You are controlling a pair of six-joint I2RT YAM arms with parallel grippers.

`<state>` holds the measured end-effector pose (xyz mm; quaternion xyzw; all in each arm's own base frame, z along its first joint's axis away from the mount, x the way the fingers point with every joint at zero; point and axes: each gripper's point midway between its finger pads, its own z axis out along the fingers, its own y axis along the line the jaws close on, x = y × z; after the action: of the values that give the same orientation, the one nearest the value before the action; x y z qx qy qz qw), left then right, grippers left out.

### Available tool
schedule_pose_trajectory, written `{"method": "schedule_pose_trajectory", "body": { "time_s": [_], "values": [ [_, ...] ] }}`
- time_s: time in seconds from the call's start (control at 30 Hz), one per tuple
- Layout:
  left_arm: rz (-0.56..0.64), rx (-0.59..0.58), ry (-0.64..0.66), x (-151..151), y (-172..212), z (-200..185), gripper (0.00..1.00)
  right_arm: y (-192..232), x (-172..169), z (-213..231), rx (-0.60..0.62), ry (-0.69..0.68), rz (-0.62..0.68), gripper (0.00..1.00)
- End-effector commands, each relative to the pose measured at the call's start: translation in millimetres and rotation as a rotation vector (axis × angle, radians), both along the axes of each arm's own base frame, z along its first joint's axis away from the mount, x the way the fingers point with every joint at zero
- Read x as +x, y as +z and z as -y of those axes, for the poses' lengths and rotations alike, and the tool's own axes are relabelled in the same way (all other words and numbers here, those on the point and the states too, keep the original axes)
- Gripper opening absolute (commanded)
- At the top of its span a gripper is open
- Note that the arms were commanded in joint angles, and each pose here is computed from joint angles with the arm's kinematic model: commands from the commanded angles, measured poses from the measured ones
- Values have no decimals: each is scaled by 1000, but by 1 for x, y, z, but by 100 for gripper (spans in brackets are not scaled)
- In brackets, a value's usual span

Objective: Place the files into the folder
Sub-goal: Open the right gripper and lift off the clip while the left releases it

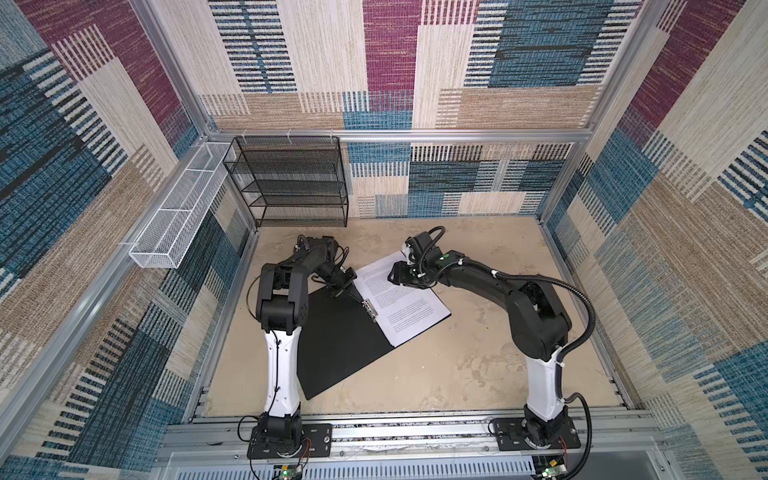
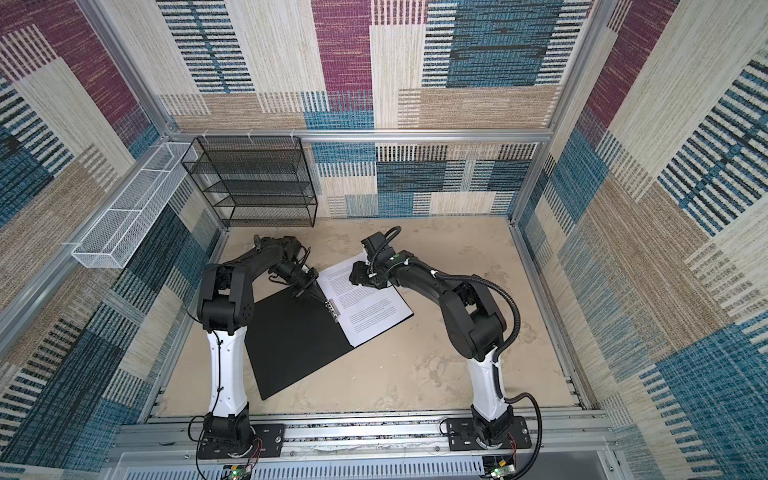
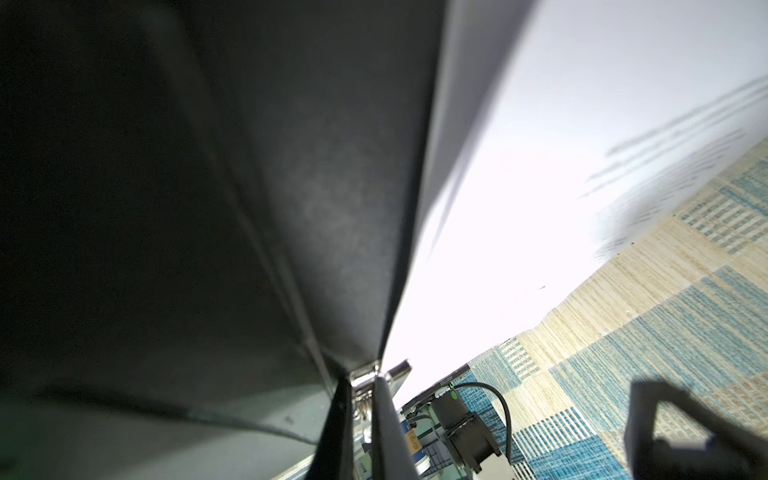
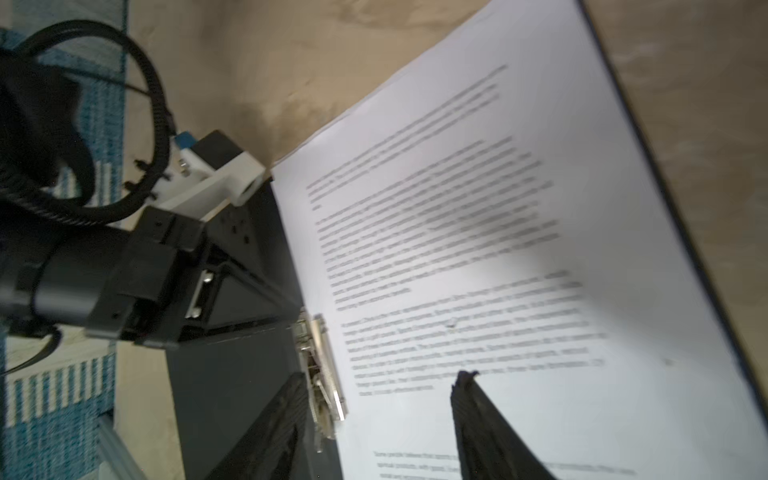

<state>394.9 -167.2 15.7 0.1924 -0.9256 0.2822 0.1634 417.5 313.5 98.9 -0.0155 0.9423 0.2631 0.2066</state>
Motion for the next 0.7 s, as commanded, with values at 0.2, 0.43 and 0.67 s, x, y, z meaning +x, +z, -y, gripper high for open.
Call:
{"method": "schedule_pose_trajectory", "body": {
  "time_s": [0.2, 0.43, 0.67],
  "values": [
    [142, 78, -136, 36, -10, 33, 20, -13, 10, 90, -132, -207, 11, 77],
    [437, 17, -128, 66, 116, 45, 71, -12, 22, 127, -135, -280, 48, 93],
    [474, 197, 16, 12, 141, -54, 99, -16, 43, 119, -68, -208, 63, 100]
  ]
}}
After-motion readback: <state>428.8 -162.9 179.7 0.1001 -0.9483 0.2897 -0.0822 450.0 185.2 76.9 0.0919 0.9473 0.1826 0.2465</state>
